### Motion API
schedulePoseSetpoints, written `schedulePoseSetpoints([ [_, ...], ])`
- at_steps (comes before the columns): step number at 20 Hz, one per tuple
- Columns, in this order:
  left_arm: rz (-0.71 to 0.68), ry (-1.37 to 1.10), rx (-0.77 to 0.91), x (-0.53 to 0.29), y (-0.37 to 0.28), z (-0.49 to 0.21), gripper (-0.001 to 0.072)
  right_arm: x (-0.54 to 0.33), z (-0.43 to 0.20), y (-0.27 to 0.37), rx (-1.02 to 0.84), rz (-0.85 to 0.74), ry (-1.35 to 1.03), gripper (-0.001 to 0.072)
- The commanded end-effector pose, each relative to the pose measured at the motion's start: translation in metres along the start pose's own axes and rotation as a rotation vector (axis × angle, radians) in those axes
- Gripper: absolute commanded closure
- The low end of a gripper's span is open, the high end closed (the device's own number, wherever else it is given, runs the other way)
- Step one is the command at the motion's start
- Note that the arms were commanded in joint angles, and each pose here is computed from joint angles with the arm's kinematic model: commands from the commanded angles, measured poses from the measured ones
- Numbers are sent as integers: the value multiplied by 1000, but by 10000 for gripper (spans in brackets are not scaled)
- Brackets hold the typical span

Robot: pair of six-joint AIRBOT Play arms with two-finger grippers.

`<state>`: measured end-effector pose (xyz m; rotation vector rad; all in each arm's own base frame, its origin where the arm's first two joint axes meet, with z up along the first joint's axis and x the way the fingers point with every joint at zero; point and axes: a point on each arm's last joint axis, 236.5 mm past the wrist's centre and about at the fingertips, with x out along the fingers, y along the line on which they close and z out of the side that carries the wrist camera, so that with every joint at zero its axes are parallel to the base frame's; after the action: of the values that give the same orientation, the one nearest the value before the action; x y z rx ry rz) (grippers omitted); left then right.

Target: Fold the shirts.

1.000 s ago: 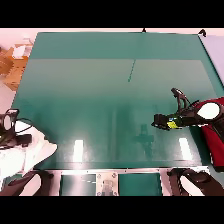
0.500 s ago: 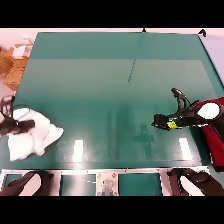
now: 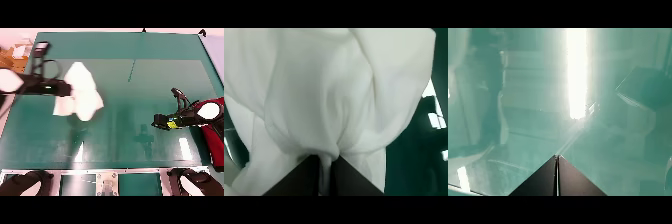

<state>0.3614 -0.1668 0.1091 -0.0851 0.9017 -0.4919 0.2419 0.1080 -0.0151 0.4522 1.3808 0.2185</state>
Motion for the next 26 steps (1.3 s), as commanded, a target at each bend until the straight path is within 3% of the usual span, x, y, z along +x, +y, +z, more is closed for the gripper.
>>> schedulePoseSetpoints([
  [1,-133,-3,58,53,-67,4,502,0,0,0,-1,0,1,695],
  [2,-137,20,51,65,-68,0,96,0,0,0,-1,0,1,695],
  [3,-126,42,45,70,-63,-2,-6,0,0,0,-1,1,-2,695],
  [7,-16,140,8,35,1,2,-7,0,0,0,-1,1,-2,695],
  [10,48,256,-138,16,62,-27,-7,7,12,-2,14,7,-56,673],
  [12,54,316,-238,23,83,-61,-7,20,25,9,64,81,-102,404],
  [15,-33,360,-346,57,76,-117,-7,50,32,43,59,236,-82,364],
  [17,-75,287,-405,80,73,-130,-7,80,27,62,64,282,-38,298],
  [22,-227,223,-529,119,55,-134,-7,149,5,111,64,345,83,300],
  [25,-230,251,-559,132,59,-146,-5,170,8,137,52,372,119,313],
  [26,-227,247,-563,134,60,-146,67,172,12,143,41,378,118,376],
])
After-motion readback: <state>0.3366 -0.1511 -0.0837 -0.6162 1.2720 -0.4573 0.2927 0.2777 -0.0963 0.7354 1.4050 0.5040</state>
